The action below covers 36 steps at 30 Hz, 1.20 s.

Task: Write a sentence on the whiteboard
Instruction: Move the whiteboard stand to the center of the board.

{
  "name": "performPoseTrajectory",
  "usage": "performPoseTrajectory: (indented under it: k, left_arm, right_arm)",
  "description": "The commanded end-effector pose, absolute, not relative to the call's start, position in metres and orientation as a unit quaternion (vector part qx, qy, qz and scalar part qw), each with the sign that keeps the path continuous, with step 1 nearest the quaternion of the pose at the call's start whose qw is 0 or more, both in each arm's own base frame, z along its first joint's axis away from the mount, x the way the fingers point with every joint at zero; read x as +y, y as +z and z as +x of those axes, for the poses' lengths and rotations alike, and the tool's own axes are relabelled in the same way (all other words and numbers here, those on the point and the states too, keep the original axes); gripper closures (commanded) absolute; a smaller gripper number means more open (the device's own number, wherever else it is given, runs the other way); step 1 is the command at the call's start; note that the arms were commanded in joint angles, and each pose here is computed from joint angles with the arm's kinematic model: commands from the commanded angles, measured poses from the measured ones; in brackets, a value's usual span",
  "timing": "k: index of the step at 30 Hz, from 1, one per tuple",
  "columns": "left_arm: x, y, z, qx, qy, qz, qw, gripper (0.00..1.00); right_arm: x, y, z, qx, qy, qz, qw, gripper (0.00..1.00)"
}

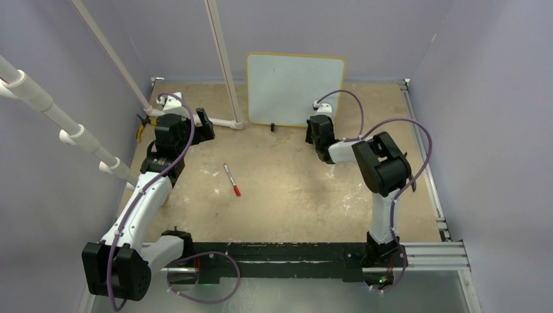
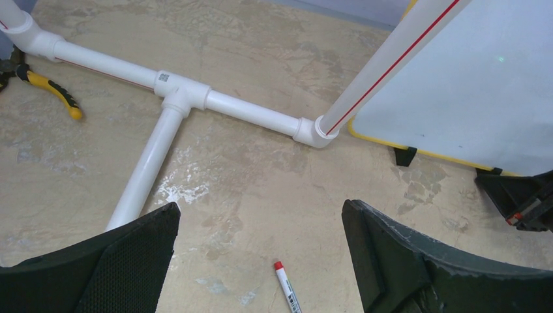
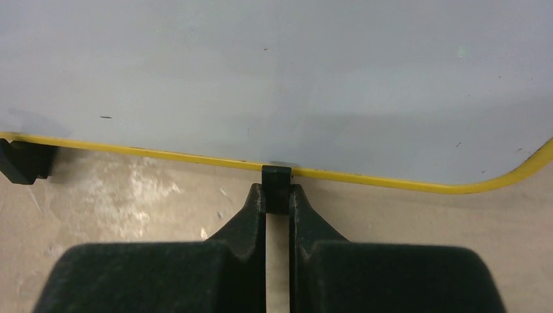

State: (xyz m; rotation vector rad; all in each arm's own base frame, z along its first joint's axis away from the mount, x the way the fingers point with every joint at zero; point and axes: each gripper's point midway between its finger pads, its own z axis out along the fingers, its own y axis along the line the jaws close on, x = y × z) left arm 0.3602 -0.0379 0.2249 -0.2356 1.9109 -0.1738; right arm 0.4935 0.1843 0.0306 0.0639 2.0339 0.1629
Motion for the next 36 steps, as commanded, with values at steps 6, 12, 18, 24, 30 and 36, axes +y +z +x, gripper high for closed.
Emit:
performPoseTrajectory:
  k: [6, 12, 18, 24, 30, 36]
  left_arm:
    - [-0.038, 0.240, 0.362, 0.798, -0.078, -0.102, 0.589, 0.06]
    - [-0.037, 0.241, 0.361, 0.796, -0.076, -0.103, 0.592, 0.06]
    - [-0.037, 0.244, 0.360, 0.794, -0.078, -0.103, 0.594, 0.06]
    - [-0.039, 0.243, 0.359, 0.795, -0.082, -0.102, 0.593, 0.06]
    - [-0.038, 0.238, 0.351, 0.798, -0.082, -0.104, 0.588, 0.06]
    - [-0.036, 0.221, 0.334, 0.811, -0.085, -0.120, 0.567, 0.06]
  right_arm:
    - [0.172, 0.045, 0.452, 0.855, 0.085, 0.043, 0.510, 1.00]
    - [0.173, 0.052, 0.423, 0.860, 0.087, 0.043, 0.501, 1.00]
    - [0.177, 0.046, 0.384, 0.871, 0.097, 0.049, 0.479, 1.00]
    - [0.191, 0.029, 0.355, 0.886, 0.111, 0.040, 0.448, 1.00]
    - [0.214, 0.008, 0.314, 0.902, 0.133, 0.017, 0.411, 1.00]
    - [0.228, -0.003, 0.283, 0.914, 0.135, 0.003, 0.384, 1.00]
